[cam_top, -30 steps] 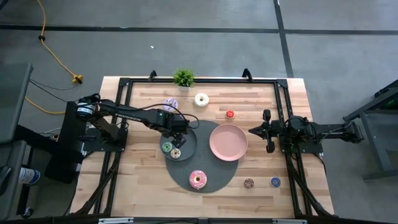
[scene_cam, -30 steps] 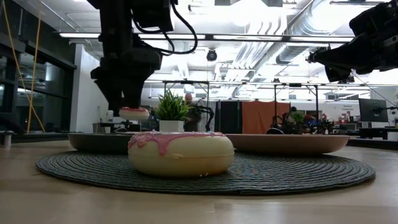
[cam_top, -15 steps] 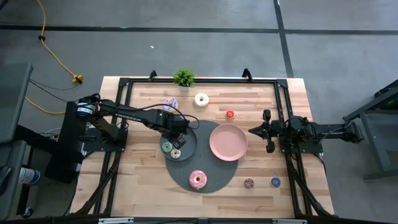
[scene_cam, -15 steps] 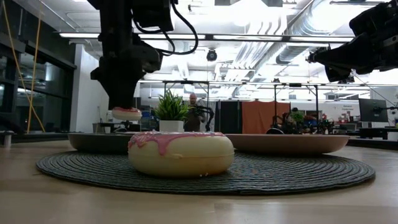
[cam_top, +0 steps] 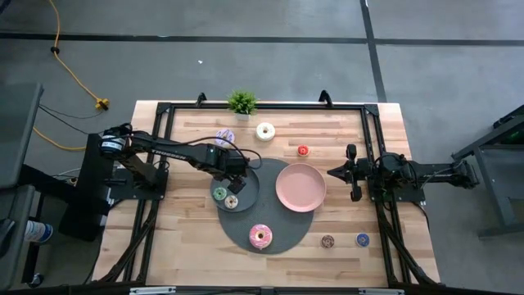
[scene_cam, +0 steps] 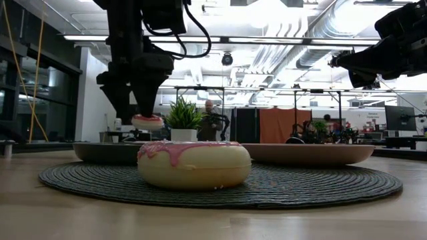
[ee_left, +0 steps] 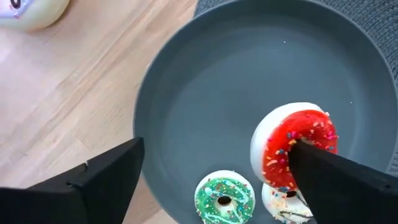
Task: Pick & Place donuts
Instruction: Put the small red donut on the gray plate, then put the big pink donut on the pink plate
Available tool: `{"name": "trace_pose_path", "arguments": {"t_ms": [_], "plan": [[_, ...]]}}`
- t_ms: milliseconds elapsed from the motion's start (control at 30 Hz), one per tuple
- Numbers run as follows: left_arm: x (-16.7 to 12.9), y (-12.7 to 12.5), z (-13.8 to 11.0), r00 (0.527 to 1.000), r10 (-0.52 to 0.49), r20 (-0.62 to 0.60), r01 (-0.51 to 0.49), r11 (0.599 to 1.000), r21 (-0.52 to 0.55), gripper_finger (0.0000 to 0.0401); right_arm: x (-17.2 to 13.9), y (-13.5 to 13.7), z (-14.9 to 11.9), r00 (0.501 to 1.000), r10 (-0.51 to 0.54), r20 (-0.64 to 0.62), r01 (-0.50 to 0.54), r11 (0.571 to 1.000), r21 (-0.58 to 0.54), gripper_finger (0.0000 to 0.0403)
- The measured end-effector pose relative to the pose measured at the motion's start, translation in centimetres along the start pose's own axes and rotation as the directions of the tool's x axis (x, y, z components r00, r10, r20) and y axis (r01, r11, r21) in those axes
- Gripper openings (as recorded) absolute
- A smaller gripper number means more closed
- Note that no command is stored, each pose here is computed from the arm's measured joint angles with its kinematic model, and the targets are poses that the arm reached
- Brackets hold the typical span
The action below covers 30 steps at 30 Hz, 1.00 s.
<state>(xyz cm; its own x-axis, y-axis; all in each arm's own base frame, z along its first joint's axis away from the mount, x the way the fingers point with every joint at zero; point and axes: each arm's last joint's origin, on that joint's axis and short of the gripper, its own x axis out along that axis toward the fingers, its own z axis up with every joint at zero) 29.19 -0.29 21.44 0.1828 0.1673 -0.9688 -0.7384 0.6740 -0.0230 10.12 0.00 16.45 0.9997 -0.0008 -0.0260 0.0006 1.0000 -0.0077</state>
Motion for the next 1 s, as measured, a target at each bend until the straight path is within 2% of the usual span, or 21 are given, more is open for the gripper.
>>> {"name": "trace_pose_path", "arguments": {"t_ms": [367, 500, 667, 767, 1000], "plan": [[0.00, -0.03, -0.02, 1.000, -0.008, -0.009, 0.008, 0.998, -0.068, 0.0388, 0.00, 0.00, 0.00, 1.000, 0.000, 0.000, 0.000, 1.000, 0.000, 0.0000], [-0.01, -0.24, -0.12, 0.996, -0.065, -0.058, 0.054, 0.983, -0.173, 0.0387, 0.00, 0.00, 0.00, 1.000, 0.000, 0.000, 0.000, 1.000, 0.000, 0.0000], [-0.07, -0.76, -0.15, 0.975, -0.180, -0.130, 0.132, 0.939, -0.317, 0.0365, 0.00, 0.00, 0.00, 1.000, 0.000, 0.000, 0.000, 1.000, 0.000, 0.0000], [-0.09, -0.87, -0.12, 0.969, -0.204, -0.140, 0.150, 0.935, -0.322, 0.0344, 0.00, 0.00, 0.00, 1.000, 0.001, 0.000, -0.001, 1.000, 0.000, 0.0000], [-0.05, -0.61, -0.22, 0.978, -0.162, -0.133, 0.112, 0.941, -0.321, 0.0320, 0.00, 0.00, -0.01, 1.000, 0.000, 0.000, 0.000, 1.000, 0.000, 0.0000]]}}
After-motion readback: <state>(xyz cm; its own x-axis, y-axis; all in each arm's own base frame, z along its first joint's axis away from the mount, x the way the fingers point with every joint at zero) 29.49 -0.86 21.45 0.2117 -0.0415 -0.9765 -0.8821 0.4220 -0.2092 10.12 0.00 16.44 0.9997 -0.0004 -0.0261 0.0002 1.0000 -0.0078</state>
